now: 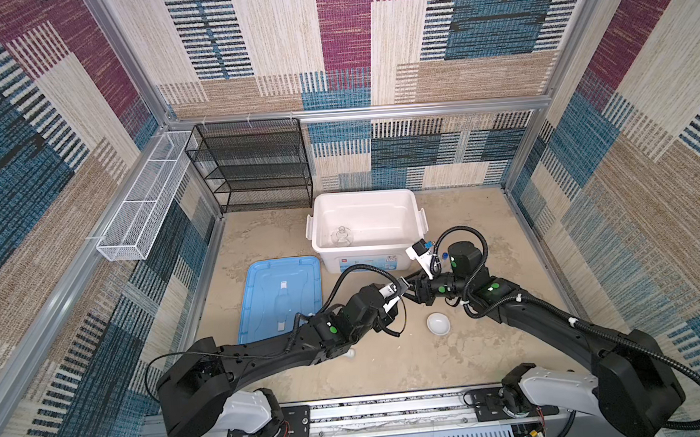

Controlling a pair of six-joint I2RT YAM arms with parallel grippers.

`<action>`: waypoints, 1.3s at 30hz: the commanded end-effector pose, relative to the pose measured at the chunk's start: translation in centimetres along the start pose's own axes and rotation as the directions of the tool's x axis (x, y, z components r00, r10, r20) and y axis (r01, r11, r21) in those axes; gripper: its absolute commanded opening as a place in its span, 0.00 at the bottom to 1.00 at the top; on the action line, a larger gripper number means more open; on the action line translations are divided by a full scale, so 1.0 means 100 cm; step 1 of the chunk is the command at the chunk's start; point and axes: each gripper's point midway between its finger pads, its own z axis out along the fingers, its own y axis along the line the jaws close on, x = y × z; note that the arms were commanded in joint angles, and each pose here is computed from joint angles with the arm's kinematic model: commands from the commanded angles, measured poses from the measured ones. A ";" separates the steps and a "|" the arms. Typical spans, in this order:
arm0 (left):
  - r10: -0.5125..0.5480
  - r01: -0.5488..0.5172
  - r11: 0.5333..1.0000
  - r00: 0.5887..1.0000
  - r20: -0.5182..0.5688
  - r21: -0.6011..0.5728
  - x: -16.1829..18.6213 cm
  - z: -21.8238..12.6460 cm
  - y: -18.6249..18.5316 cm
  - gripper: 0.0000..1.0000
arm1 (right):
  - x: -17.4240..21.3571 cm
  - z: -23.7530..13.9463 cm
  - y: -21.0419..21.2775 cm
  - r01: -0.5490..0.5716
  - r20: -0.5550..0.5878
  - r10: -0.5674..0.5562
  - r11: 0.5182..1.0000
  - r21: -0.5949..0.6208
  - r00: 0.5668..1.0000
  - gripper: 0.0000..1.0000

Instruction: Organize the chemistry lab equipment

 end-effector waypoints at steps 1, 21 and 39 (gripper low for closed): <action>-0.059 0.061 0.995 0.998 0.037 -0.072 -0.008 -0.001 0.015 0.65 | -0.005 0.000 -0.002 -0.003 0.007 0.002 1.000 0.019 1.000 0.26; -0.288 0.325 0.889 0.945 0.158 -0.322 -0.006 -0.076 0.121 0.98 | -0.055 -0.010 0.006 0.051 0.102 -0.059 0.996 0.077 0.993 0.23; -0.614 0.570 0.705 0.789 0.040 -0.423 0.027 -0.068 0.212 0.97 | -0.140 -0.009 0.004 0.168 0.183 -0.204 0.967 0.193 0.962 0.23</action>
